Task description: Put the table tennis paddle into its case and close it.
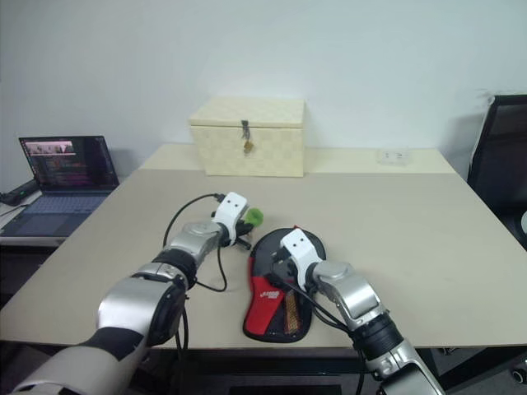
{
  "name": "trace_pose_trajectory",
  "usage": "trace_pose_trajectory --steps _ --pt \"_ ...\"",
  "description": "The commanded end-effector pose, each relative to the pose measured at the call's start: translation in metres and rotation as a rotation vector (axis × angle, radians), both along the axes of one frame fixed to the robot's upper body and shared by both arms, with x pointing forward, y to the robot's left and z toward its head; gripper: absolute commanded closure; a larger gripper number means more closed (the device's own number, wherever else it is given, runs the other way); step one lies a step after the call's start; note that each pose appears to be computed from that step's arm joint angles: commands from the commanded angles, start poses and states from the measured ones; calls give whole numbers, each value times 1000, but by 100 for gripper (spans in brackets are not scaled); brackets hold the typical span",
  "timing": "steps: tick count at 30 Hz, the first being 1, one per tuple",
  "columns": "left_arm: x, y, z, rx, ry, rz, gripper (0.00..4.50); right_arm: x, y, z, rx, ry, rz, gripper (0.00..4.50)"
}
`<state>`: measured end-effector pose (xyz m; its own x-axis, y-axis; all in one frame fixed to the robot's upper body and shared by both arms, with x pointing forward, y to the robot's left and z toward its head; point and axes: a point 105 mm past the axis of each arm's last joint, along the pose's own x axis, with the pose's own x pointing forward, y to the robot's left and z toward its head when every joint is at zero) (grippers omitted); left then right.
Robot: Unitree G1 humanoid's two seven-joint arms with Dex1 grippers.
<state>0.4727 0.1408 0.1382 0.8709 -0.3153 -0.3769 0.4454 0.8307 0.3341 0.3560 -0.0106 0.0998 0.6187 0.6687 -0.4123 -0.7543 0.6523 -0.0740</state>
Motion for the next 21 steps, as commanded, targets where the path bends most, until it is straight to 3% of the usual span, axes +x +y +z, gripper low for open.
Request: trace_pose_trajectory --steps 1,12,21 --pt "9 -22 38 126 -144 -68 445 -19 -16 -48 -103 175 -24 0" --pt "9 -77 62 425 -335 -223 445 -52 -26 -63 -145 232 -7 0" --pt "-3 -128 69 794 -550 -457 445 -70 -22 -71 -145 260 -6 0"
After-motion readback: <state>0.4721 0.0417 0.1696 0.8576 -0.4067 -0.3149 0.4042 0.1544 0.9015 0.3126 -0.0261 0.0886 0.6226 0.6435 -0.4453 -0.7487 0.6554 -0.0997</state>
